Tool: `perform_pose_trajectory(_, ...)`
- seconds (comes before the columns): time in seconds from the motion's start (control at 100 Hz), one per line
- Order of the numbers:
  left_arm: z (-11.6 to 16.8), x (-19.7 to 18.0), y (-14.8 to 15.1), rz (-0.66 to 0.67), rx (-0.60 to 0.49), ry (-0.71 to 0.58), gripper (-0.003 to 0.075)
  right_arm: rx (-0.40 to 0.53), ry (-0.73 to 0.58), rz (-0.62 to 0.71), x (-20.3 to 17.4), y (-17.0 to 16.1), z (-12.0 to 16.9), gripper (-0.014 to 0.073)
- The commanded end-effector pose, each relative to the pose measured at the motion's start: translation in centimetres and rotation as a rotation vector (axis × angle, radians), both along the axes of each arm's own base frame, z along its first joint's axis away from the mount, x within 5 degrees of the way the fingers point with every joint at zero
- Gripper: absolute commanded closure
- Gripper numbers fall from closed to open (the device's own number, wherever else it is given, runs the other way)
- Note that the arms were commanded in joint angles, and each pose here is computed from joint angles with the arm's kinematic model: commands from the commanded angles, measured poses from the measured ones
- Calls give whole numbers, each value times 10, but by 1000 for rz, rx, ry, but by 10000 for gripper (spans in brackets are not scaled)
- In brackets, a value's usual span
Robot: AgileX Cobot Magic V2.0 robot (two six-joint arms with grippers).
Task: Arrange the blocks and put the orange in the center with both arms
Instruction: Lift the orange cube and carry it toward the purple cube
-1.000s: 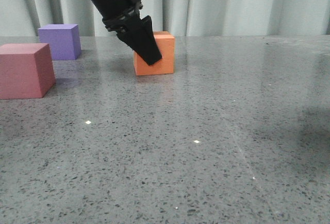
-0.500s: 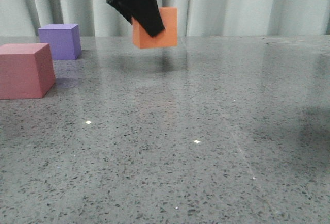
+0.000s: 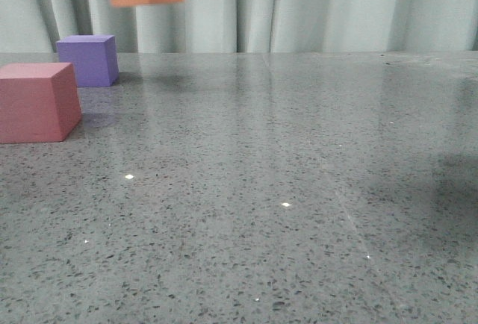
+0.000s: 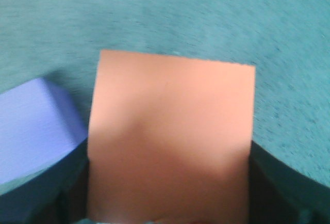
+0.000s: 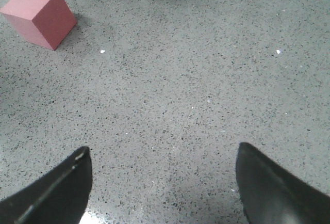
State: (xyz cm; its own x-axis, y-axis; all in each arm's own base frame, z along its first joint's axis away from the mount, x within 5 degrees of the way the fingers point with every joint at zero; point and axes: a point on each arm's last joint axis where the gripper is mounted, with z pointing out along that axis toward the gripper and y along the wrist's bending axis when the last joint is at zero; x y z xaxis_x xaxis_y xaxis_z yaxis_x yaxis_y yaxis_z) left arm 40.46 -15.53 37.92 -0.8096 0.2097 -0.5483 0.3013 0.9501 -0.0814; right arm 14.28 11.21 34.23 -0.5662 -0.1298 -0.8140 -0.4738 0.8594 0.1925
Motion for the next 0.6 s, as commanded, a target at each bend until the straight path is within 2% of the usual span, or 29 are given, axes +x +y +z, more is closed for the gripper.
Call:
perform_pose_trajectory(0.0,50,-24,16,108,-46,-117,512,60,-99,10,1,1,16,26)
perform_pose_trajectory(0.12,66,-35,25,196,-55,-159,512,68,-108,11,1,1,17,26)
perform_pose_trajectory(0.26,69,-43,33,247,-38,-165,512,74,-115,12,1,1,18,26)
perform_pose_trajectory(0.37,58,-48,43,340,20,-147,512,75,-116,12,2,1,18,26)
perform_pose_trajectory(0.59,27,-54,52,419,95,-69,512,75,-116,12,2,1,18,26)
